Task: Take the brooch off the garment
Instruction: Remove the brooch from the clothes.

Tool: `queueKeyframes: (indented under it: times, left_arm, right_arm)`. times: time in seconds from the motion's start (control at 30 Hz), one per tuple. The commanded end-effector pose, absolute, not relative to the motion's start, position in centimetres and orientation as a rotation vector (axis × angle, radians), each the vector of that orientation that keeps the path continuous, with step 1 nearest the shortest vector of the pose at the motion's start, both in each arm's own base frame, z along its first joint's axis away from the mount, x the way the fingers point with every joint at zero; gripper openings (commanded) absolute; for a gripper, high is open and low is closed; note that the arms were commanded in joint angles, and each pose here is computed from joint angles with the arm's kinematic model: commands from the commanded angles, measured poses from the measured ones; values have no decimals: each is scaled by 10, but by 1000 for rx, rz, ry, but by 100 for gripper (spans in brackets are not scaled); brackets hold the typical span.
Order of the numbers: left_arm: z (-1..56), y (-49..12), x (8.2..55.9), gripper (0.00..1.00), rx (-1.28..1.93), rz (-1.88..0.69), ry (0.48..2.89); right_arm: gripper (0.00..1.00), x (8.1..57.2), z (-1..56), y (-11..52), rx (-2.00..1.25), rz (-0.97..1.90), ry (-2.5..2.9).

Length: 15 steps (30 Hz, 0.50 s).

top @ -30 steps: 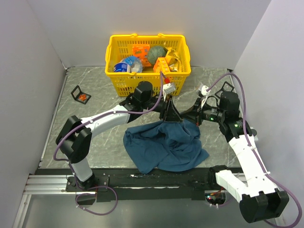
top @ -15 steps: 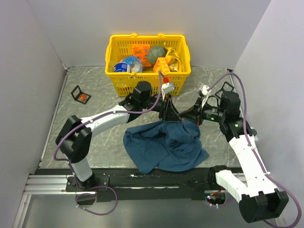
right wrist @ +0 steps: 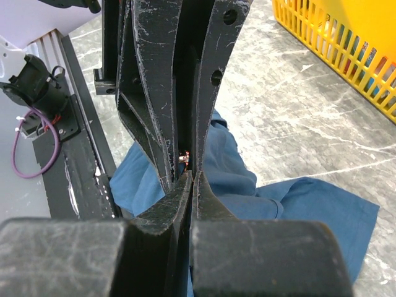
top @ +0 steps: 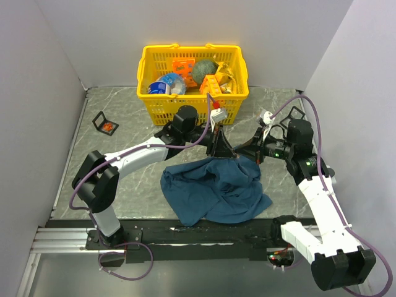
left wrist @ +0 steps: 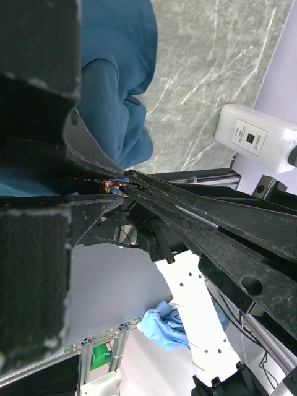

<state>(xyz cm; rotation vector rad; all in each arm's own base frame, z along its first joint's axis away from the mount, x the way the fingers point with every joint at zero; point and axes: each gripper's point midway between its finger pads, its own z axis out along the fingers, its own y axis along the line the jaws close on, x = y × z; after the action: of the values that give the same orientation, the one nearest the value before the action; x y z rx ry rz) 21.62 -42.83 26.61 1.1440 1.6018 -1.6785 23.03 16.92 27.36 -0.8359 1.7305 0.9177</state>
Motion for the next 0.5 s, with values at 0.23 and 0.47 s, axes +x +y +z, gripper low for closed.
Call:
queueKeyframes:
  times: [0.23, 0.47]
  left_arm:
    - [293, -424, 211, 1, 1175, -1655, 1537]
    - [287, -427, 224, 1, 1091, -1598, 1611]
  right_arm:
    - [0, 242, 290, 161, -846, 806, 1685]
    - [0, 240, 284, 162, -870, 770, 1680]
